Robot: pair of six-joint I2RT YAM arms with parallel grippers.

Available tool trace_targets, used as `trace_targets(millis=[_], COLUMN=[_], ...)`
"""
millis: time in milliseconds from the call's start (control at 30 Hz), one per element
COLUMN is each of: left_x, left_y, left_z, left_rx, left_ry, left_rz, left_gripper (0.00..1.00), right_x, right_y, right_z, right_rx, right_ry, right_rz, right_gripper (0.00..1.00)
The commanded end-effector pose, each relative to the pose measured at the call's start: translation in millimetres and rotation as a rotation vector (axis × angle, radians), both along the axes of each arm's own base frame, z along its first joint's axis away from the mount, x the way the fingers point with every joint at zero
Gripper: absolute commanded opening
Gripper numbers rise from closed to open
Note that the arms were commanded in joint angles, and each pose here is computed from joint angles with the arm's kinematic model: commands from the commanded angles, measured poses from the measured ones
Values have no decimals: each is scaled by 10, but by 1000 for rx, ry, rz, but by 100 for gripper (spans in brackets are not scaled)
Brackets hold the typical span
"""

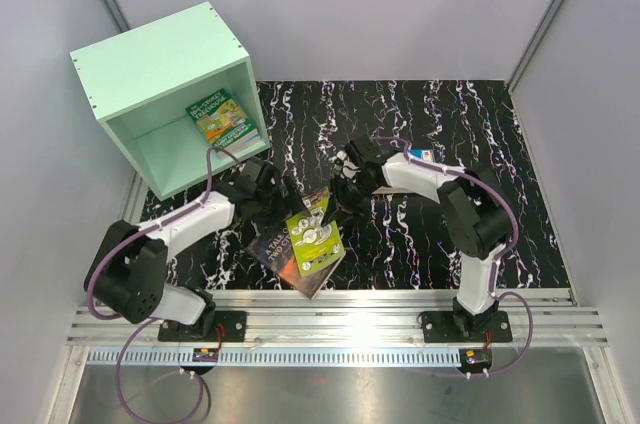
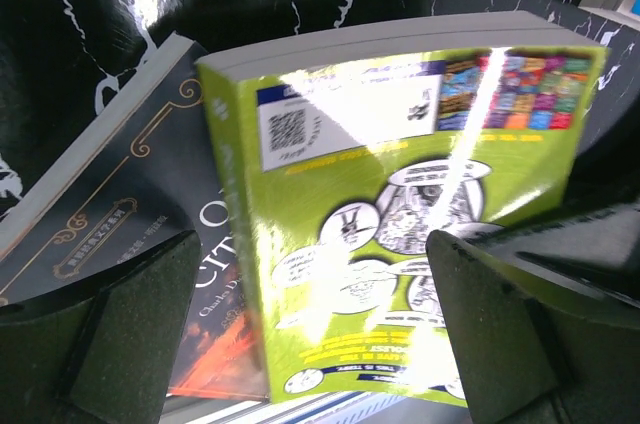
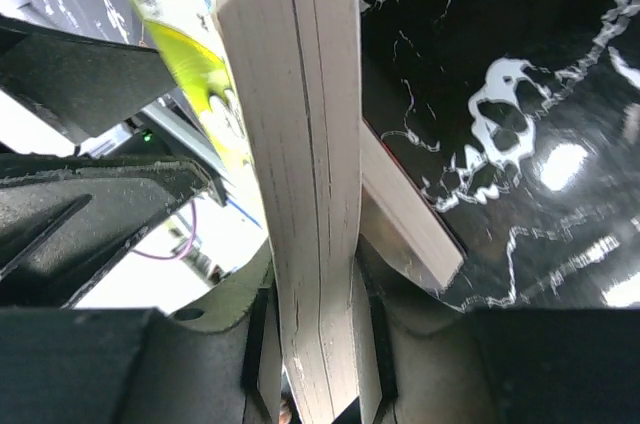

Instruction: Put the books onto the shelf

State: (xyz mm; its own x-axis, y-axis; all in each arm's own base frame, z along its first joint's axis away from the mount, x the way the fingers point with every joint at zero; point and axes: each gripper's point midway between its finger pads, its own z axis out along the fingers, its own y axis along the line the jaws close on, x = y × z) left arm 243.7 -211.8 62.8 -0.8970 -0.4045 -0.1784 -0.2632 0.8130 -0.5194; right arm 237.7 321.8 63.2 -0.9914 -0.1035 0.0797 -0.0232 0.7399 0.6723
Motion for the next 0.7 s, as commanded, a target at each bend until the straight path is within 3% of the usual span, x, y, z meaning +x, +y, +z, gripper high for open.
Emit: trace_targets(millis=[0,200,567,667], left_x=[152,238,489,484], left_y=[-6,-44,-284,-399], left_z=[362,897,2297,2694], left_rx=[8,-39,-338,-490], left_ry=[-106,-232,-555,-645], left_rz=[-20,-41,-85,-145], left_gripper=[99,99,99,99], right_x=[154,239,363,318], right_y=[10,31,-52,-66], right_z=[528,1295,2794,3030], right_rx=[5,83,459,576], right_ry=[-151,-257,-328,-319], right_rz=[19,-3,-96,-94], right_gripper=[0,0,0,0])
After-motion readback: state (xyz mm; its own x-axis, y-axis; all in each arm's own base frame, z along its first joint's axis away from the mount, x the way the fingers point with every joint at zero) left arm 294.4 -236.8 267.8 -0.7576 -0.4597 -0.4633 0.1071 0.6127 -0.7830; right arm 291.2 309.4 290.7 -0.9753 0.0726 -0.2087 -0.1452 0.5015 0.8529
